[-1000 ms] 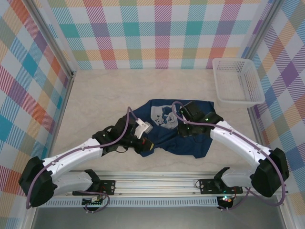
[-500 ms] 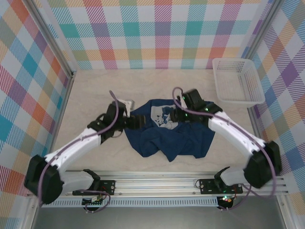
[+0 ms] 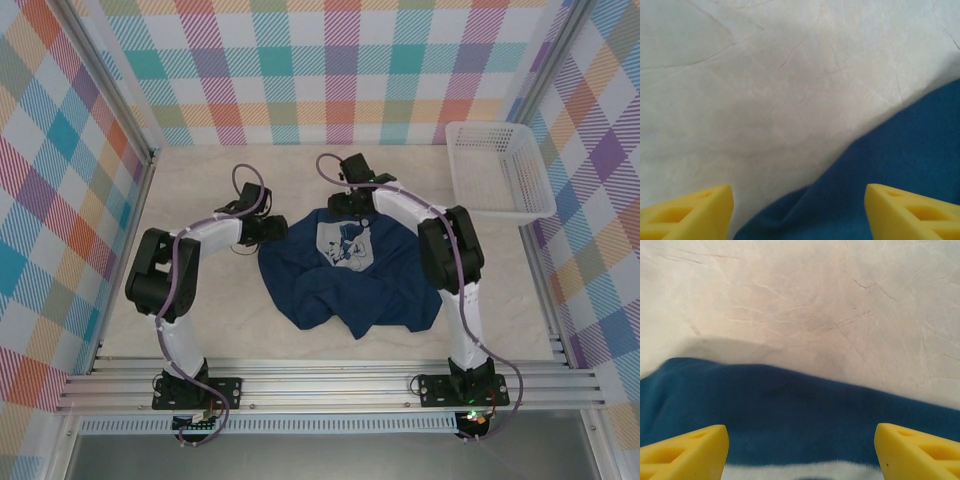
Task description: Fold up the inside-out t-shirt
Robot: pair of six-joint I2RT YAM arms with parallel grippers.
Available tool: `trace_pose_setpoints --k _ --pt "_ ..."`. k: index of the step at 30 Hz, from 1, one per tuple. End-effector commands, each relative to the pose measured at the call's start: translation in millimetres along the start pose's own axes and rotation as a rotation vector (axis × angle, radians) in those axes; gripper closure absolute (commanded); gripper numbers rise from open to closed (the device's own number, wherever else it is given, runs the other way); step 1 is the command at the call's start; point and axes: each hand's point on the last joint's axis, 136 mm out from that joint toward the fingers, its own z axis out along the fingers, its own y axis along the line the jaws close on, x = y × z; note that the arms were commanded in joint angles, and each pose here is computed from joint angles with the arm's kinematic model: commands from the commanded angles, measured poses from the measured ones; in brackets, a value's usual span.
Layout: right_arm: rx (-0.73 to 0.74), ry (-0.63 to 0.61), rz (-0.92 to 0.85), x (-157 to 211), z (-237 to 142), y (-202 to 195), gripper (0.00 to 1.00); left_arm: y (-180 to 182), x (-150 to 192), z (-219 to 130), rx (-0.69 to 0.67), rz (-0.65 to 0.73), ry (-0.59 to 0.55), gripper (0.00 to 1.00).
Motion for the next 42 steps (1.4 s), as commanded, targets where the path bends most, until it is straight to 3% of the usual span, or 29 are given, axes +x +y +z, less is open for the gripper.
trace_pose_setpoints --k 1,4,7,9,11,14,17,20,24,28,31,33,37,38,40,42 --pt "0.099 0.078 -0.035 14 0 -26 0.23 -11 2 12 0.036 0.012 0.047 0.33" --pt "0.146 0.114 -0.046 26 4 -43 0.22 -11 11 24 0.051 0.016 0.086 0.40" --pt "0.134 0.174 -0.043 39 14 -44 0.24 -13 22 29 0.077 0.006 0.108 0.57" --pt "0.104 0.202 -0.034 47 21 -40 0.31 -15 26 29 0.098 -0.003 0.105 0.68" --pt "0.080 0.211 -0.025 51 27 -36 0.42 -16 27 29 0.109 -0.009 0.095 0.78" --pt "0.074 0.192 -0.031 44 32 -35 0.69 -19 22 27 0.125 -0.016 0.075 0.92" --pt "0.093 0.086 -0.047 10 17 -43 0.97 -32 2 12 0.176 -0.022 0.014 1.00" --pt "0.115 -0.102 -0.083 -51 -34 -52 1.00 -56 -35 -21 0.257 -0.021 -0.095 1.00" --pt "0.105 -0.406 -0.160 -130 -146 -43 1.00 -99 -94 -98 0.422 0.000 -0.293 1.00" --pt "-0.011 -0.617 -0.197 -146 -257 -19 1.00 -120 -119 -198 0.566 0.047 -0.502 1.00" --pt "-0.099 -0.670 -0.199 -112 -297 -3 1.00 -107 -103 -240 0.579 0.065 -0.597 1.00" --pt "-0.135 -0.642 -0.172 -72 -298 1 0.97 -92 -78 -245 0.566 0.064 -0.593 1.00" --pt "-0.217 -0.464 -0.024 47 -250 0 0.77 -48 3 -210 0.493 0.052 -0.446 1.00" --pt "-0.229 -0.403 0.005 75 -234 0 0.70 -36 21 -198 0.461 0.031 -0.402 0.94" --pt "-0.250 -0.274 0.058 127 -202 3 0.56 -13 60 -171 0.409 -0.001 -0.309 0.68" --pt "-0.294 -0.216 0.090 150 -188 9 0.51 4 81 -155 0.352 -0.024 -0.251 0.53"
